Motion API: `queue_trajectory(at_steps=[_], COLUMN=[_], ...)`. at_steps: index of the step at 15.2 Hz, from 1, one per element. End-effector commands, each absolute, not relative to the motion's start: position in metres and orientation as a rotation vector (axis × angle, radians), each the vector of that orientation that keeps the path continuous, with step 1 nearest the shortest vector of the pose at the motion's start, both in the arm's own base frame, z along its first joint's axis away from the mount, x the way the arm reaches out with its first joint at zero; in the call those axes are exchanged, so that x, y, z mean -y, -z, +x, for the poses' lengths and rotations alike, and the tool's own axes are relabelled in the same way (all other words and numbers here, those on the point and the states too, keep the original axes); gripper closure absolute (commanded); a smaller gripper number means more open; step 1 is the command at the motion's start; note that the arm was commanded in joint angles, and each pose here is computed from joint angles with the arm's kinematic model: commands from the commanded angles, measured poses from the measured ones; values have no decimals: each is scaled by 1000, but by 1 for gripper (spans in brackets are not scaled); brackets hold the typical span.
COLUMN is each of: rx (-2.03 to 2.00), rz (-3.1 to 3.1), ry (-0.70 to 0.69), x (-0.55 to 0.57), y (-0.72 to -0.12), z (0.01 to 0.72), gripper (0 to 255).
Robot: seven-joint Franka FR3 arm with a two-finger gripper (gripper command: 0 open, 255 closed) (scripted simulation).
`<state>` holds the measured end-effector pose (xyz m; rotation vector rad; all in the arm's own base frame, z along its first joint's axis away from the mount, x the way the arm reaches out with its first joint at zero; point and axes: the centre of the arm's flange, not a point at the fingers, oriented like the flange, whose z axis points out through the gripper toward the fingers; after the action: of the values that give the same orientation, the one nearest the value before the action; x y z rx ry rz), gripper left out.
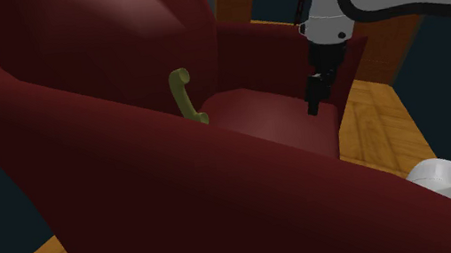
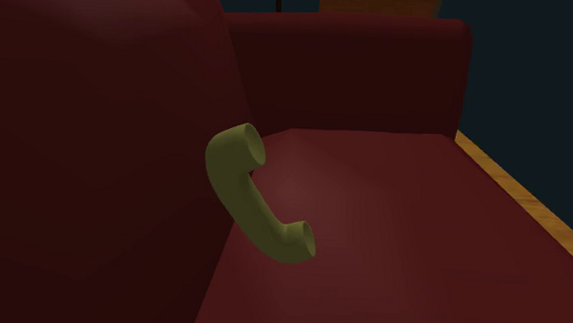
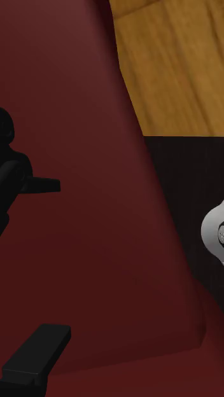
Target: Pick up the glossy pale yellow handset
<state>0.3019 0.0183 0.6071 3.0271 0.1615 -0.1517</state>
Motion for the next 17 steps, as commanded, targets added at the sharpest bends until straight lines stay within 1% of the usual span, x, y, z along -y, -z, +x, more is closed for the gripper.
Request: queue_trajectory(at_steps=[1, 9, 17], rx=[-162, -228, -294], rz=[3027, 3061, 3068], ry=[152, -127, -411], x=[-18, -45, -75], y=[-607, -575, -556], z=[302, 368, 437], gripper=[0, 0, 0])
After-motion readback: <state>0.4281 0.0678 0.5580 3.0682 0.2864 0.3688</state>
